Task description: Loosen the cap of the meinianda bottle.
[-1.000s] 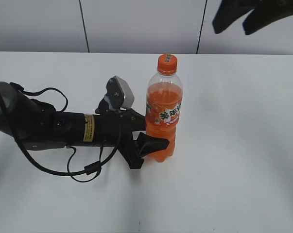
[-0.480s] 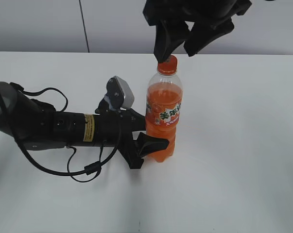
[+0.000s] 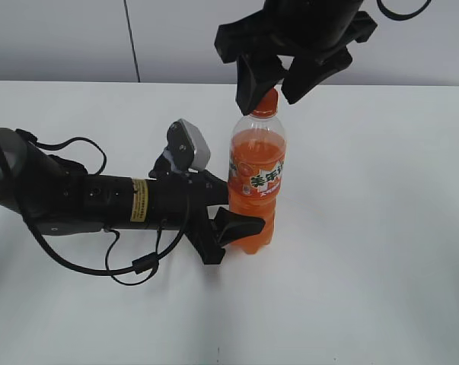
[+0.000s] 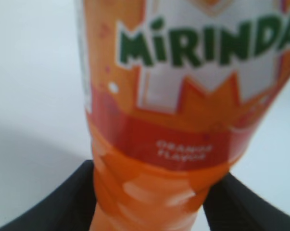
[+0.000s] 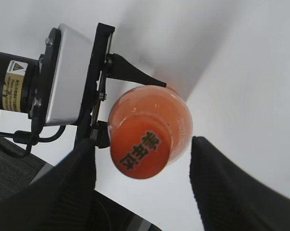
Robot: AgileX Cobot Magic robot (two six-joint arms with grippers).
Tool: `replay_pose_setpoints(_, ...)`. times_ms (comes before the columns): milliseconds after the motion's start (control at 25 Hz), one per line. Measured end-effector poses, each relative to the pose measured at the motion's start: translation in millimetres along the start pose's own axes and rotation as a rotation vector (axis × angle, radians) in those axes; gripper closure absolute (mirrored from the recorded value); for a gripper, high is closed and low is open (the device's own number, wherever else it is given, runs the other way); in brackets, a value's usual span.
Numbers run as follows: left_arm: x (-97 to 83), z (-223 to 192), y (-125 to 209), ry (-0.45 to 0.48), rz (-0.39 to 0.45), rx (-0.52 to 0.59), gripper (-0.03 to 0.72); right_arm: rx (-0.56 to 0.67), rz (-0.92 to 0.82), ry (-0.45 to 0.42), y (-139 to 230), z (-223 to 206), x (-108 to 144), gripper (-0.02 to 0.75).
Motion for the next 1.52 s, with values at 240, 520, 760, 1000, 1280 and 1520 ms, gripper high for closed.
replay_pose_setpoints(240,0.1,0.0,0.1,0.0,0.0,0.001,0.279,0.005,0.0,0.0,0.0,-2.0,-0.4,0.279)
replay_pose_setpoints(520,0.1,0.0,0.1,0.0,0.001,0.001,0.279,0.005,-0.001,0.0,-0.1,-2.4,-0.5,0.461)
replay_pose_setpoints(760,0.1,0.0,0.1,0.0,0.001,0.001,0.279,0.005,0.054,-0.001,-0.2,-2.5,0.1,0.463)
replay_pose_setpoints(1000,-0.1,0.0,0.3,0.001,-0.001,0.002,0.279,0.001,0.343,-0.011,-0.4,-2.4,1.8,0.463)
replay_pose_setpoints(1280,-0.4,0.0,0.1,0.003,-0.009,0.001,0.279,-0.011,0.909,-0.016,-1.7,-1.3,3.2,0.464)
replay_pose_setpoints(1520,-0.8,-0.3,-0.1,0.004,-0.014,0.001,0.279,-0.008,1.212,-0.004,-2.3,-0.4,1.4,0.464)
Point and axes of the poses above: a point on each arm's last joint axis where the gripper is mounted, z pointing back along that axis away from the gripper, x along the wrist's bending axis when the last joint is at zero, y = z × x, the point moved 8 cm from there along -z, pointing out along that axis toward the gripper, and after that the axes turned 13 degrees about z, right-handed, at the moved point
